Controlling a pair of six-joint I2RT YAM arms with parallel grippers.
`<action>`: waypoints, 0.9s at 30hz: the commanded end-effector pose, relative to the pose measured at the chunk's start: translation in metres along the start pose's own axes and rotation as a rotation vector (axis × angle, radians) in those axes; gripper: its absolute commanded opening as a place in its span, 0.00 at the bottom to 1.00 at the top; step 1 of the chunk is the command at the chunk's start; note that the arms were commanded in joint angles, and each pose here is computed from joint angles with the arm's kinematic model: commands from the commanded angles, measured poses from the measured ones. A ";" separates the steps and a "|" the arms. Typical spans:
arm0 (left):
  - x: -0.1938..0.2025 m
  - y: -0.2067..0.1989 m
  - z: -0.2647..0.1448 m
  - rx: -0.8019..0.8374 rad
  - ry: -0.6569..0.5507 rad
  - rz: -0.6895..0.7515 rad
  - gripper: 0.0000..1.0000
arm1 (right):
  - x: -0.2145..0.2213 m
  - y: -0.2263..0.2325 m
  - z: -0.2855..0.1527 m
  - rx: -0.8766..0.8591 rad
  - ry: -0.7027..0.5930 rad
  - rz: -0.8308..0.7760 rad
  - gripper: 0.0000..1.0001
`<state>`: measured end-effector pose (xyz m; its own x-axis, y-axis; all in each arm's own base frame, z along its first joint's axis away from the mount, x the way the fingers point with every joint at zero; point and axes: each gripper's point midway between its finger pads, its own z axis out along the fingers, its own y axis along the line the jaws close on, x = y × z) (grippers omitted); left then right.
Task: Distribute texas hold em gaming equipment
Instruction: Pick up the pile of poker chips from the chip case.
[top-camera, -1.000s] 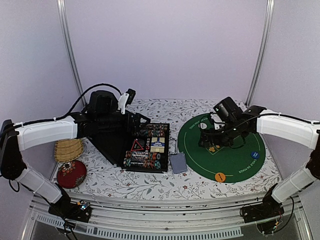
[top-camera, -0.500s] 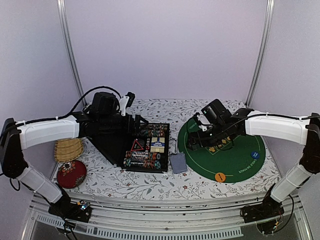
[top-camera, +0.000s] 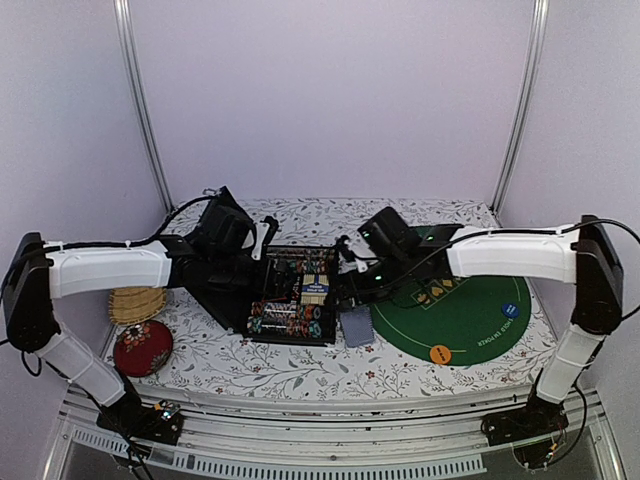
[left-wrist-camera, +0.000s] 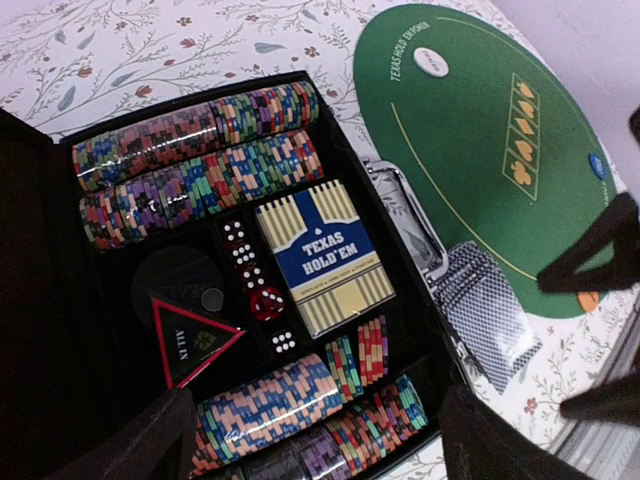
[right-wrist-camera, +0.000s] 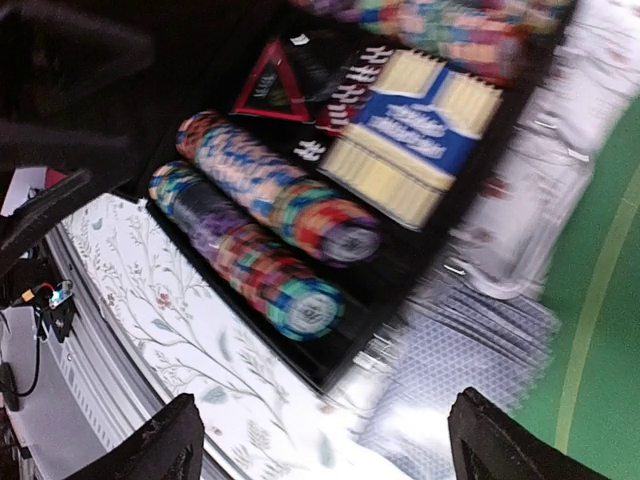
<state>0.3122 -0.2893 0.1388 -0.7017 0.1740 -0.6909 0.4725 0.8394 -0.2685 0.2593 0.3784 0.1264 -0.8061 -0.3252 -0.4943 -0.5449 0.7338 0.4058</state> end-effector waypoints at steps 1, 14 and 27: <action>-0.011 0.011 -0.011 -0.044 -0.055 -0.033 0.87 | 0.004 0.032 0.039 0.046 0.044 -0.049 0.83; -0.007 0.025 -0.013 -0.054 -0.064 -0.051 0.88 | 0.008 0.027 0.097 0.154 0.117 -0.104 0.62; -0.007 0.027 -0.010 -0.057 -0.059 -0.047 0.89 | 0.034 0.001 0.105 0.263 0.172 -0.095 0.50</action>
<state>0.3194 -0.2658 0.1385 -0.6996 0.1195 -0.7045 0.4128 0.8724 -0.2619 0.2523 0.4520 0.0453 -0.7793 -0.4792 -0.4037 -0.5913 0.7756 0.2208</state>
